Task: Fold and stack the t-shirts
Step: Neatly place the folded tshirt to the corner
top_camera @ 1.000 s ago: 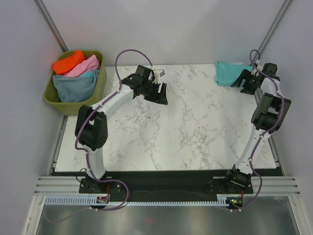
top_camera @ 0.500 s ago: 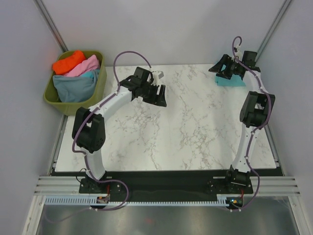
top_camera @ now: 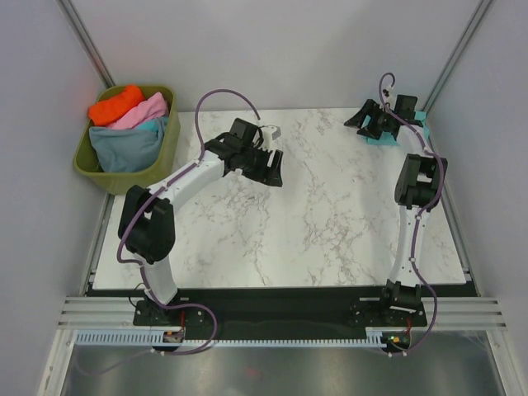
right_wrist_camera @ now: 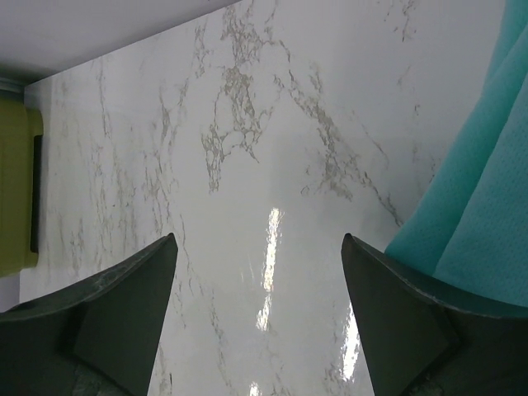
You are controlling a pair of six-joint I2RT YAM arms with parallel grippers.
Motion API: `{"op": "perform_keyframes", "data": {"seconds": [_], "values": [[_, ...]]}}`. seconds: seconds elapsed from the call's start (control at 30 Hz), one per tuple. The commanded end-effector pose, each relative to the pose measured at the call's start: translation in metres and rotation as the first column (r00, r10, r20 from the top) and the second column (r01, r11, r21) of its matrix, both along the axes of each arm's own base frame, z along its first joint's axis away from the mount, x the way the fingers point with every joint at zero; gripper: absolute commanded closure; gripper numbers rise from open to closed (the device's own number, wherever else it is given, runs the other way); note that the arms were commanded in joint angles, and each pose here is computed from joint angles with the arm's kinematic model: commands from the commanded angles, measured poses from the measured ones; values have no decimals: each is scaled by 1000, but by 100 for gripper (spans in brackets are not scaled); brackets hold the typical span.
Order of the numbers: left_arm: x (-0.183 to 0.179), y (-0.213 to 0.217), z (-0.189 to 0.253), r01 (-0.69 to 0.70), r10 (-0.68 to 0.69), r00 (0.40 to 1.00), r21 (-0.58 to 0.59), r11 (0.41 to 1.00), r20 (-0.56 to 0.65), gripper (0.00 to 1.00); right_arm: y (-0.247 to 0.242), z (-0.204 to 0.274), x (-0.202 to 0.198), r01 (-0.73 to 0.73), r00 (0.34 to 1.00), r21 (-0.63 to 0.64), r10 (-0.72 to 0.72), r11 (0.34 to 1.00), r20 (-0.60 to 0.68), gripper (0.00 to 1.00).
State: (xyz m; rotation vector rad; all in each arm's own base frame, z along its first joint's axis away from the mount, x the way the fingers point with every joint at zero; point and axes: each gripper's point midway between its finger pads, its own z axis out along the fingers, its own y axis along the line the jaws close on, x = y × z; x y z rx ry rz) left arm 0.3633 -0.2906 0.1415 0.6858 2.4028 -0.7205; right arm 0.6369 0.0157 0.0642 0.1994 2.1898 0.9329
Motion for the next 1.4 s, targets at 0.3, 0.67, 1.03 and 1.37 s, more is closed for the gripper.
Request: {"op": "perform_keyframes", "data": {"seconds": [0.3, 0.67, 1.03, 1.37], "values": [[8, -4, 22, 23, -23, 995, 8, 1000, 97, 23, -41, 19, 20, 106, 991, -163, -91, 981, 99, 9], [9, -6, 22, 24, -24, 995, 9, 1000, 100, 22, -56, 18, 20, 119, 989, -198, -98, 973, 109, 9], [37, 2, 59, -58, 35, 960, 73, 996, 278, 23, -4, 152, 2, 8, 945, -199, 58, 980, 323, 2], [97, 75, 202, -390, 285, 711, 23, 921, 642, 15, -103, 265, -78, 574, 812, -435, -417, 694, 408, 2]]}}
